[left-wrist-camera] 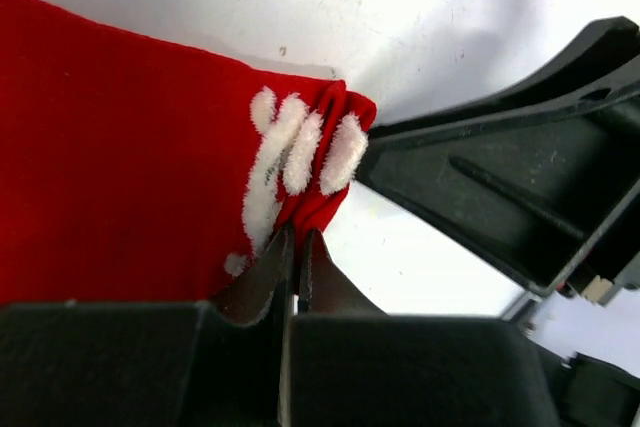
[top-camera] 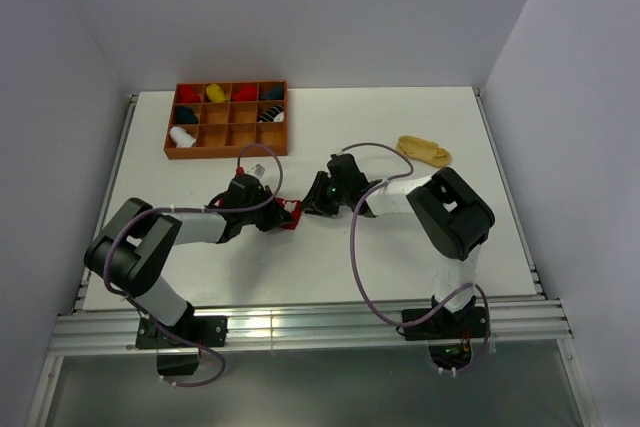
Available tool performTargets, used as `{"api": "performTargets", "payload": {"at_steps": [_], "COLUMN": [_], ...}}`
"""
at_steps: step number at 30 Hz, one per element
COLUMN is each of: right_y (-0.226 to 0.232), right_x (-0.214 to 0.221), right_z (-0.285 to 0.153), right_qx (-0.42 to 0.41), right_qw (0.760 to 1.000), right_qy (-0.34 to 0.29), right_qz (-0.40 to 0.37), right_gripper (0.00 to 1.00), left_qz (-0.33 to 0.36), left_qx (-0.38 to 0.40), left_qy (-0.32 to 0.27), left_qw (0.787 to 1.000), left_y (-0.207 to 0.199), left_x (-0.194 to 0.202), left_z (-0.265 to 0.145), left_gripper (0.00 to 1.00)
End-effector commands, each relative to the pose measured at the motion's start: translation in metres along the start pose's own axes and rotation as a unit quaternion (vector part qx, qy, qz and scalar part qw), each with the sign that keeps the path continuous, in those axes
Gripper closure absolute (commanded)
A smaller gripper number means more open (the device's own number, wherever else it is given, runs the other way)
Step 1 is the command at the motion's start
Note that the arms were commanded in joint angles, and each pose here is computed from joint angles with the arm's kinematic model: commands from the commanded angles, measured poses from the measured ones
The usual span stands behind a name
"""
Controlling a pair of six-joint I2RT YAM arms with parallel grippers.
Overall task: Roll the socks
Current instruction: Roll the sock at the center of the board.
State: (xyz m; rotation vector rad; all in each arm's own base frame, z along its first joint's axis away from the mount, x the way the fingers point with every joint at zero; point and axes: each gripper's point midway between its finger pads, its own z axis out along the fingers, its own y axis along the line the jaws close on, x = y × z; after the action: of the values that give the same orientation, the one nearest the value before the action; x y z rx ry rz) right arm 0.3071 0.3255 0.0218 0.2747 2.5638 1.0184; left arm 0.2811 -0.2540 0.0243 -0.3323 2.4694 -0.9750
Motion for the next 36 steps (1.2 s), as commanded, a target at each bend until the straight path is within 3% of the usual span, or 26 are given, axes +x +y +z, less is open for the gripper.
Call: {"api": "performTargets", "payload": {"at_steps": [1,15,18,21,22,26,29,31,36], "right_y": [-0.003,-0.02,-0.021,-0.02,-0.019,-0.02,-0.022,-0.023,-0.026], "right_x": [-0.003,0.016,0.019,0.019,0.019,0.013,0.005,0.0,-0.003], "right_z": [0.012,0.029,0.03,0.029,0.028,0.021,0.013,0.009,0.001], "right_qx": [-0.005,-0.001,-0.003,-0.005,-0.004,0.016,0.04,0.058,0.093], "right_qw": [1.0,0.999,0.999,0.999,0.999,0.999,0.999,0.998,0.996], "right_qy": [-0.004,0.038,0.045,0.047,0.046,0.035,0.021,0.009,0.007], "right_qz": [0.003,0.015,0.014,0.011,0.01,-0.003,-0.009,-0.012,-0.016], "right_gripper": [0.62,0.61,0.68,0.87,0.97,1.0,1.0,1.0,1.0], "left_qz": [-0.048,-0.096,-0.098,-0.099,-0.097,-0.081,-0.057,-0.038,0.046], "left_qx": [-0.036,-0.009,-0.009,-0.009,-0.009,-0.009,-0.025,-0.054,-0.079], "left_qy": [0.054,0.064,0.062,0.063,0.063,0.051,0.032,0.016,-0.057], "left_qw": [0.997,0.993,0.993,0.993,0.993,0.995,0.998,0.998,0.994], "left_y": [0.033,0.042,0.042,0.043,0.043,0.038,0.035,0.04,0.009], "left_x": [0.031,0.032,0.031,0.032,0.032,0.024,0.013,0.009,-0.014], "left_z": [-0.005,-0.007,-0.007,-0.007,-0.007,-0.011,-0.018,-0.023,-0.044], "left_gripper": [1.0,1.0,1.0,1.0,1.0,0.98,0.85,0.69,0.46]}}
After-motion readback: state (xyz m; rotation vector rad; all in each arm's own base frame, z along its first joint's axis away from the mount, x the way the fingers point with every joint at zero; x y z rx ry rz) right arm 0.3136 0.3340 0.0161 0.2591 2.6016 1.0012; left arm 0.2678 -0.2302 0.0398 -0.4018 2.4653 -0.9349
